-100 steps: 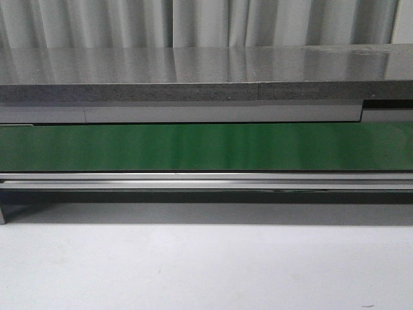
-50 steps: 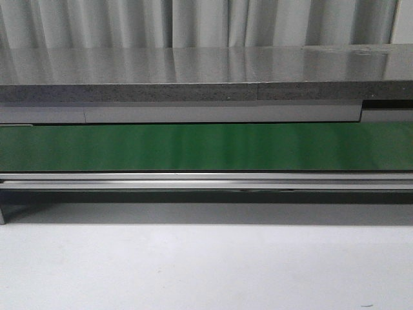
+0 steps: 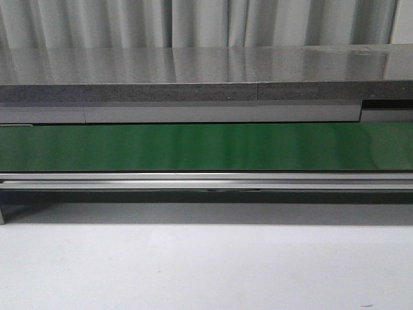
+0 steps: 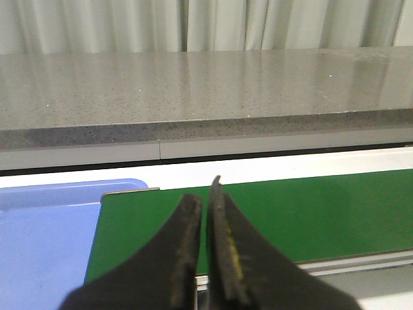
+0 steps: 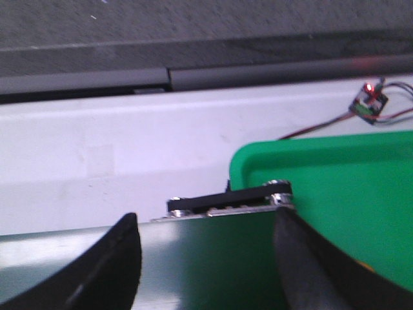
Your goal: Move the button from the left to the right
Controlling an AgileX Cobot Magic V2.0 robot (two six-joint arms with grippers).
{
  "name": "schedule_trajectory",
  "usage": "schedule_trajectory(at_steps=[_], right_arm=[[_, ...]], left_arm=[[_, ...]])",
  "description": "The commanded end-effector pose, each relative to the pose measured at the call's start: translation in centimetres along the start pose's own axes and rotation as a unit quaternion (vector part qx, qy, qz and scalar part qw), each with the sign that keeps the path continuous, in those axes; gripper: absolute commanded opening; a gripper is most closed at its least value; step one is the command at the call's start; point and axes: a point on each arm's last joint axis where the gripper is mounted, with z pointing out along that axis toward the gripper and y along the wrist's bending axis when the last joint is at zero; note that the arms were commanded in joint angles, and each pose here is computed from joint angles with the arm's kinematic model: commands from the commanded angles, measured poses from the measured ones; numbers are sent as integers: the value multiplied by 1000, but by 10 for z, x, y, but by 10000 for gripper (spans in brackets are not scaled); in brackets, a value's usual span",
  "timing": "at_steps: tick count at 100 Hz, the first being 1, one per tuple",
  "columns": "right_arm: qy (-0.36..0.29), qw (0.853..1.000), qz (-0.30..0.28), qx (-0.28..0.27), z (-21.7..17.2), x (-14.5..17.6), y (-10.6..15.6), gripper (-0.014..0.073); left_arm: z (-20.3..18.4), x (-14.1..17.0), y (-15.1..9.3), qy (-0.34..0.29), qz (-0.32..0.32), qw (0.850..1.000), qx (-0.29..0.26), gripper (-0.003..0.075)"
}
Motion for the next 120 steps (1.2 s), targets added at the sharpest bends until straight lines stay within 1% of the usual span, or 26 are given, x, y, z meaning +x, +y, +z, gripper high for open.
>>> schedule_trajectory(at_steps=[1,9,23,36,58,70,84,91,98,110,120], right_arm=[[-94,995,-16,-18,-41,-18,15,426],[-118,992,-26,-36,-62,-9,26,426],[-153,986,-35,-55,-93,14,33,426],[-174,983,-34,-55,-114,42,28,426],[-227,972,-31,-55,-147,96,20,426],[-242,968,-32,-55,-158,122,17,422],[-247,967,-32,-56,-160,146,14,417],[-249,966,-32,-56,-161,154,13,384],[-257,964,-32,-56,-163,157,13,327],[-257,964,-32,-56,-163,157,13,200],[-254,965,-32,-56,-162,157,13,68]], left_arm=[[-1,-17,2,-52,-6,999,-6,5],[-1,-17,2,-52,-6,999,-6,5],[-1,-17,2,-52,-6,999,-6,5],[-1,-17,2,-52,-6,999,-6,5],[-1,-17,2,-52,-6,999,-6,5],[-1,-17,2,-52,-6,999,-6,5],[-1,-17,2,-52,-6,999,-6,5],[-1,-17,2,-52,-6,999,-6,5],[-1,-17,2,-52,-6,999,-6,5],[-1,-17,2,-52,-6,999,-6,5],[-1,-17,2,-52,-6,999,-6,5]])
